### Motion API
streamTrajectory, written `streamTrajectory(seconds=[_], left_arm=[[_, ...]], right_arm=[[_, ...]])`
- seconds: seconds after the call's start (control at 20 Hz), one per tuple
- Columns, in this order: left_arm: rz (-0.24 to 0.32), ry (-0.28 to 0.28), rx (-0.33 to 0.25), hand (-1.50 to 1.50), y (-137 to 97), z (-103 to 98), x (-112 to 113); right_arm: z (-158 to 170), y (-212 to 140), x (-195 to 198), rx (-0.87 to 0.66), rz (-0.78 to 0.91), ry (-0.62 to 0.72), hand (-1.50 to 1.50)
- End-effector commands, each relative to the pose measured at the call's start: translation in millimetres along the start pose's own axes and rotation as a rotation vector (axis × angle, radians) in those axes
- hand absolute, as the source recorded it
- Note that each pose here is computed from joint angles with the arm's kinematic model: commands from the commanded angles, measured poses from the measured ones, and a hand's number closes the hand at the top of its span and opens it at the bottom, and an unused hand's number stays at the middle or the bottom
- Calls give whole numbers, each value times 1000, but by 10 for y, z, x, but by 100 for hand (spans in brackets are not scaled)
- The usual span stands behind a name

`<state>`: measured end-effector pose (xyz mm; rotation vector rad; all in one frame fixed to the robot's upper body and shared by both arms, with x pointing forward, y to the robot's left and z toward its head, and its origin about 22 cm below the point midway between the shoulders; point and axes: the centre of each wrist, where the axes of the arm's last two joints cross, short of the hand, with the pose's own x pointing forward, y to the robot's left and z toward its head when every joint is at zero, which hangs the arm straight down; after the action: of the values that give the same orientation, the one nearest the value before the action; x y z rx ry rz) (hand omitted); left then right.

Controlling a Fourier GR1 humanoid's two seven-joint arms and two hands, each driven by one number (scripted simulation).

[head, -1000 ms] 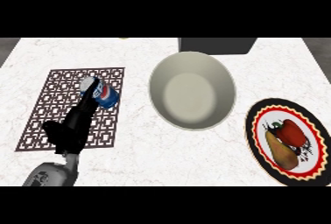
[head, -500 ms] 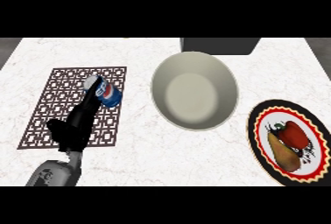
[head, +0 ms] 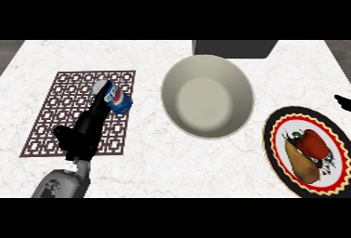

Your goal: Pick the bell pepper from the plate and place it in the bowl

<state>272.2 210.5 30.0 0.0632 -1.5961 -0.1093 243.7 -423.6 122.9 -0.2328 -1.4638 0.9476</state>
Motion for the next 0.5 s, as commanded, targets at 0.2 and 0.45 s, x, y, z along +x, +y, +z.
streamTrajectory(seconds=[0.2, 0.45], left_arm=[[-3, 7, -15, 0, -85, 44, -85], [2, 15, 3, 0, 10, -100, -115]], right_arm=[[11, 21, -344, 70, -26, 1, -150], [34, -49, -437, 48, -130, -43, -150]])
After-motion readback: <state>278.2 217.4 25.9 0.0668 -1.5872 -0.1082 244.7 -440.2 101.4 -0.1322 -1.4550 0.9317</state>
